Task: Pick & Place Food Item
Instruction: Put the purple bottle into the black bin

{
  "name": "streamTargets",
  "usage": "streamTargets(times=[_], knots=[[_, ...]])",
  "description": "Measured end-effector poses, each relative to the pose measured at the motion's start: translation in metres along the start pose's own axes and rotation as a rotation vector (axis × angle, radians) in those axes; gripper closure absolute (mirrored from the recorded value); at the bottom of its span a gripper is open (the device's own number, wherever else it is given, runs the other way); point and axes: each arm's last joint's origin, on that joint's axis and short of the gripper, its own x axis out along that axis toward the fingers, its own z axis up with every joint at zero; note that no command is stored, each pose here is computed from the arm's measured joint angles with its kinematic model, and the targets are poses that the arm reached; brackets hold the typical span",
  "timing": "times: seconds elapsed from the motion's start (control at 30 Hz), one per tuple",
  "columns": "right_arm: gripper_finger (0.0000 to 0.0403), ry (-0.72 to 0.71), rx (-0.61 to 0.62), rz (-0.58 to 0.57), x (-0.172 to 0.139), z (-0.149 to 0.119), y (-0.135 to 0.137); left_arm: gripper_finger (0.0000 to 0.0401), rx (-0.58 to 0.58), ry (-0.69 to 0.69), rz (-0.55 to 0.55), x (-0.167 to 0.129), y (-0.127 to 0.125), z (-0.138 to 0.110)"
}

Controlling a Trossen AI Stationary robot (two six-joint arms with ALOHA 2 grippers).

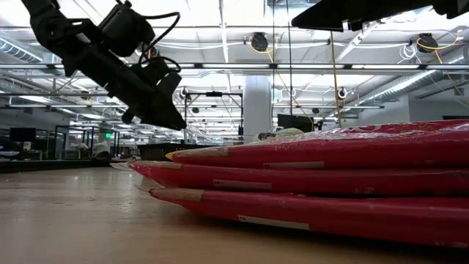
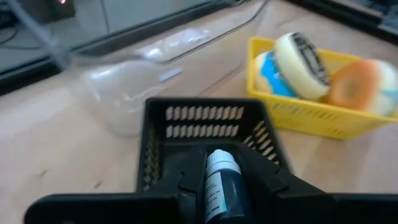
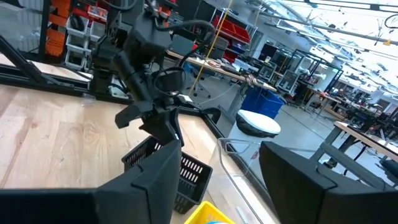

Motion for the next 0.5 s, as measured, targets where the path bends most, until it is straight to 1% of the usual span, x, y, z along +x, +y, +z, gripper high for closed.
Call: streamTargets(times=[0.13, 0.5], knots=[[0.0199, 0.000, 0.000, 0.000, 0.0001, 0.0000, -0.0001, 0.0321, -0.004, 0.022, -0.030, -0.0003, 0.0000, -0.0025], [0.0197, 0.000, 0.000, 0.000, 0.0001, 0.0000, -0.0001, 0.0315, -0.015, 0.020, -0.012, 0.0014, 0.0037, -0.0011]])
